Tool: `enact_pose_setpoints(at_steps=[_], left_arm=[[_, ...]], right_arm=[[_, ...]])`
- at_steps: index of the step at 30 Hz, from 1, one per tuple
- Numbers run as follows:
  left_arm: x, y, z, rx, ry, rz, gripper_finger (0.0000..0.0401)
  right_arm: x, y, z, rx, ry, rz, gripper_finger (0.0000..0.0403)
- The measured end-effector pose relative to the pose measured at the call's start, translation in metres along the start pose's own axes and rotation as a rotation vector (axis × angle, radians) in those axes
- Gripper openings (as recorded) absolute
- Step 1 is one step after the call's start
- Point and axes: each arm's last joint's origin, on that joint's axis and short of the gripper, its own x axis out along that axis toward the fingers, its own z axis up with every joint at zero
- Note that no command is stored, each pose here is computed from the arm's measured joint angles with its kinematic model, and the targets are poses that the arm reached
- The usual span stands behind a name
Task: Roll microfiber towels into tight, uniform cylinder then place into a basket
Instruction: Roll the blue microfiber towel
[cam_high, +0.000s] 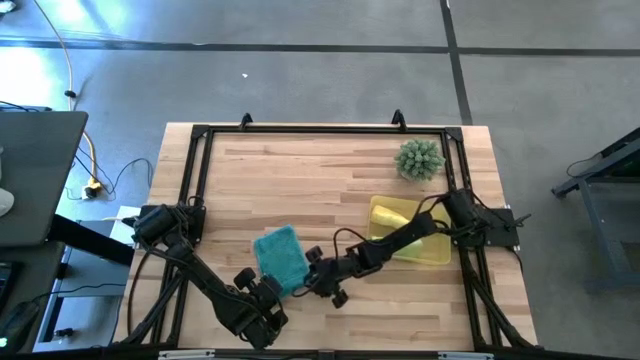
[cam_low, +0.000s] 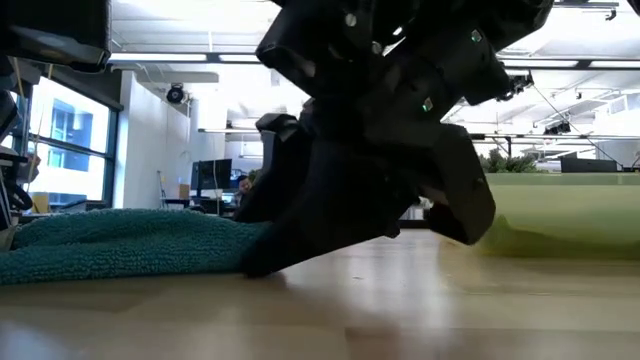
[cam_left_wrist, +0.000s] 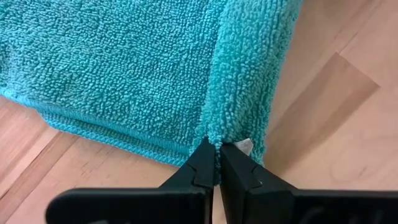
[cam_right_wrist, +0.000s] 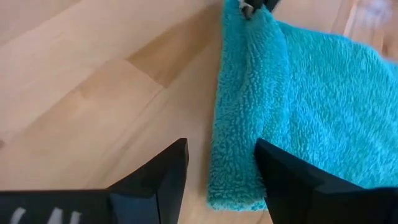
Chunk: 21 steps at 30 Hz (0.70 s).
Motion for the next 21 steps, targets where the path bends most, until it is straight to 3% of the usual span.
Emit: enact_pose_setpoints(at_steps=[6, 15, 21], left_arm=[[-0.006, -0.003, 0.003, 0.013, 0.021, -0.013, 0.0001], [-0.014, -0.01, 0.004, 0.105, 0.06, -0.038, 0.0012], [-0.029, -0.007, 0.007, 0.205, 0.157, 0.04, 0.0045]], right_arm=[[0.004, -0.006, -0.008, 0.127, 0.032, 0.0, 0.0157], [0.005, -0.007, -0.011, 0.164, 0.052, -0.025, 0.0017], [0.005, -0.012, -0.013, 0.3, 0.036, 0.053, 0.0008]])
